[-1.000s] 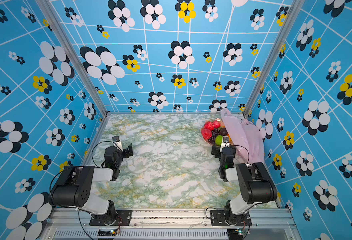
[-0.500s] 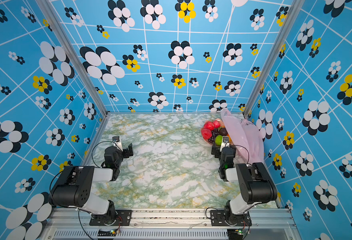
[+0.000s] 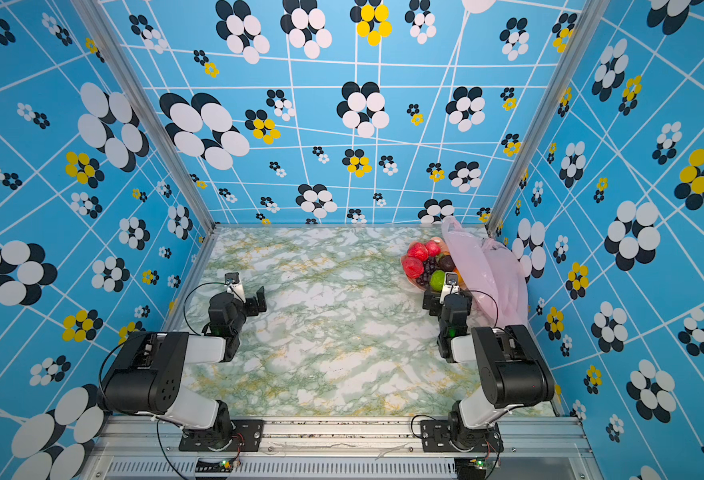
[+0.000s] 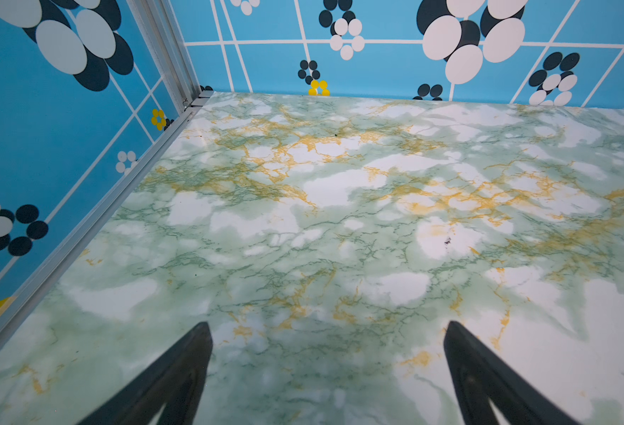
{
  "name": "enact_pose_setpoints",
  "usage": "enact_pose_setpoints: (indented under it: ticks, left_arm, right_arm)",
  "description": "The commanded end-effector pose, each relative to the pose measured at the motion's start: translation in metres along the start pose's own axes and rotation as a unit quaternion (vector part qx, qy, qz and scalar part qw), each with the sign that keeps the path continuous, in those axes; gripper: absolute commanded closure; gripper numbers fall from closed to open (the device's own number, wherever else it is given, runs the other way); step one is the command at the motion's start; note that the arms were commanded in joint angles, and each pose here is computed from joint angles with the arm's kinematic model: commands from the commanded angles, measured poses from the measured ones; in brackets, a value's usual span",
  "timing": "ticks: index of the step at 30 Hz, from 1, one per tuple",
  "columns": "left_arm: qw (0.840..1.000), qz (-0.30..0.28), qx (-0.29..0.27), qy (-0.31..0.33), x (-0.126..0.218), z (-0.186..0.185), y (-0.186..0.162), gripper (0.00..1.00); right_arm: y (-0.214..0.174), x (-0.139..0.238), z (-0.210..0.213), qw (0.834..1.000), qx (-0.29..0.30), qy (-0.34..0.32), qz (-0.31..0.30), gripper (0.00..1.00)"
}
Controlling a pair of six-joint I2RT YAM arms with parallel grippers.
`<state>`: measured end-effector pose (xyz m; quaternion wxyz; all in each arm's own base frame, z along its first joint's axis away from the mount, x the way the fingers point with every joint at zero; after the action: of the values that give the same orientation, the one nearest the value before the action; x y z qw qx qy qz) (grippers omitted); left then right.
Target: Place the fruits into the plastic bag
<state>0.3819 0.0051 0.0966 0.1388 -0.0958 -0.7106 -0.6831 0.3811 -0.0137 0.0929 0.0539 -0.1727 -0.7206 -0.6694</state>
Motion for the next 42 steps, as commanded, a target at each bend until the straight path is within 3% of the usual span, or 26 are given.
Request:
enact_pose_setpoints:
  ticks: [1,9,12,17,21,25,34,39,42]
  left_arm:
    - [1.000,-0.003,-0.007,0.001,-0.003,-0.002,0.004,0.01]
    - [1.000,-0.003,-0.008,0.003,-0.003,-0.001,0.004,0.01]
    - [0.999,-0.002,0.003,0.044,0.000,0.010,0.016,0.01]
    - [0.995,0.064,0.009,0.075,0.005,0.017,0.032,0.01]
    - [0.991,0.090,0.031,0.093,0.022,0.019,0.039,0.01]
    - [0.987,0.107,0.070,0.099,0.041,0.020,0.044,0.01]
    - [0.991,0.056,0.122,0.008,0.085,-0.018,0.090,0.01]
    - [0.981,0.053,0.184,-0.043,0.110,-0.034,0.112,0.01]
    - [0.978,0.070,0.169,-0.104,0.123,-0.054,0.122,0.01]
  right_arm:
    - [0.007,-0.001,-0.006,1.000,-0.011,-0.013,-0.004,0.01]
    - [0.008,0.000,-0.006,1.000,-0.011,-0.015,-0.008,0.01]
    - [0.014,0.006,-0.015,0.999,-0.021,-0.037,-0.016,0.01]
    - [0.039,0.017,-0.027,0.997,-0.029,-0.065,-0.004,0.01]
    - [0.066,0.033,-0.035,0.994,-0.076,-0.076,0.010,0.01]
    - [0.083,0.047,-0.023,0.991,-0.117,-0.032,0.051,0.01]
    - [0.105,0.087,0.015,0.957,-0.217,0.086,0.170,0.01]
    - [0.110,0.108,0.030,0.930,-0.269,0.134,0.214,0.02]
    - [0.111,0.116,0.029,0.908,-0.306,0.156,0.240,0.02]
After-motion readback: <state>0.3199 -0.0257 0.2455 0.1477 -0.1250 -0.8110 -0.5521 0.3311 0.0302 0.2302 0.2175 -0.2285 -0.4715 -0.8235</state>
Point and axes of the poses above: each gripper's point midway between its finger pads, its own x axis back along the fingers, its own z axis along the line the jaws close on, y = z × x, the point moved 1 cm from there along x, back along the fingers, and after that the axes turned 1 degree about x, right-handed, at the moved point
